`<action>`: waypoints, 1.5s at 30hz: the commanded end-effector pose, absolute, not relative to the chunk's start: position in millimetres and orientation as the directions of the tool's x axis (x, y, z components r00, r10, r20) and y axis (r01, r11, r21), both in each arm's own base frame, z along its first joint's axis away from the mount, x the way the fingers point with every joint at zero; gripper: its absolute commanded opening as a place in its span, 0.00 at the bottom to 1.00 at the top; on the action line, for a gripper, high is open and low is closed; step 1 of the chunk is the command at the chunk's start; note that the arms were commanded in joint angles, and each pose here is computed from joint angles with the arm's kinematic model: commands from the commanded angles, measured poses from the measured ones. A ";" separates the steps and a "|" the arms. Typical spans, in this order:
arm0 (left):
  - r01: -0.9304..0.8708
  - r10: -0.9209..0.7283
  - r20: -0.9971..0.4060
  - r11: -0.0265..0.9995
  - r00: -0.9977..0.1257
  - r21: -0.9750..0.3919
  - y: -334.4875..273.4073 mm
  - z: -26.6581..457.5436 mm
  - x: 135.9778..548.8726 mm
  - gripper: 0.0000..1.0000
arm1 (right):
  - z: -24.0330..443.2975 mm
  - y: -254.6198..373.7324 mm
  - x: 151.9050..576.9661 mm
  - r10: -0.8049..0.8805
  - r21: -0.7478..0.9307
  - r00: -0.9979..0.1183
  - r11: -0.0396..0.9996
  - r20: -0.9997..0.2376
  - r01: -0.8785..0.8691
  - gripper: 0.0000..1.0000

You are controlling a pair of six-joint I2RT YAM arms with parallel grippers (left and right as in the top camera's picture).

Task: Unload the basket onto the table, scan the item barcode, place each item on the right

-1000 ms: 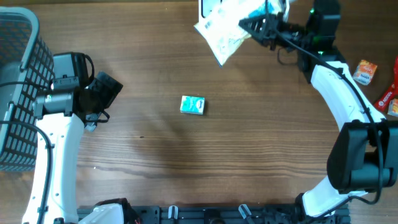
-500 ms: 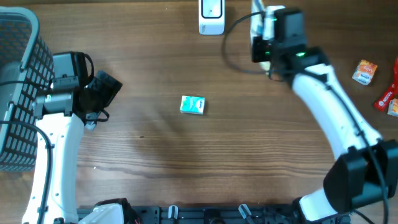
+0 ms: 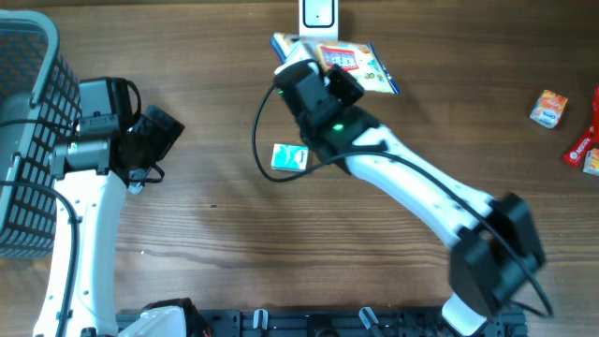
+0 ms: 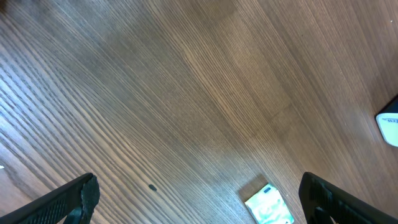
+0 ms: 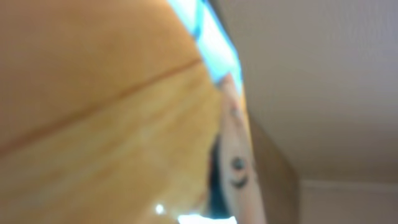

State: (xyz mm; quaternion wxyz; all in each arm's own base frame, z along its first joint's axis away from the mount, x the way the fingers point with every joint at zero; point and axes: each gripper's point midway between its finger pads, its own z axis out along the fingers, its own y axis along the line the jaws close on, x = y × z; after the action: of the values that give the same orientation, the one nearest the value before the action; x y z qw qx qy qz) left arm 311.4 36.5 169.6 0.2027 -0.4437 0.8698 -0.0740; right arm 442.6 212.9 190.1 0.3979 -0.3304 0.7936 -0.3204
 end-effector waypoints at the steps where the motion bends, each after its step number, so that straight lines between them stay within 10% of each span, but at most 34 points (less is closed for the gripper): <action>1: -0.727 -0.787 -0.326 0.612 -0.524 -0.311 40.9 180.2 314.0 1.00 | 196.8 201.7 467.6 -0.837 -0.912 -0.481 0.377 -0.261 -0.162 0.04; 11: -0.727 -0.787 -0.326 0.612 -0.523 -0.311 41.0 180.3 314.0 1.00 | 218.0 250.3 543.2 -0.973 -0.983 -0.146 0.183 -0.180 -0.005 0.05; 19: -0.732 -0.787 -0.336 0.611 -0.518 -0.302 43.5 180.4 313.8 1.00 | 172.1 223.3 589.3 -0.973 -0.974 -0.048 0.223 -0.225 0.034 0.04; 45: -0.731 -0.786 -0.337 0.611 -0.518 -0.303 43.6 180.5 314.4 1.00 | 180.2 184.9 615.4 -0.894 -0.895 -0.138 0.395 -0.427 0.209 0.04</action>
State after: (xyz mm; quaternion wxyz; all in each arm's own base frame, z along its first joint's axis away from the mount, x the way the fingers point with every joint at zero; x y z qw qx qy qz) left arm 311.1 39.1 169.7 0.2053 -0.4451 0.8690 -0.0670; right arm 611.2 208.0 157.9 0.5837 -0.3479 0.5766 -0.4536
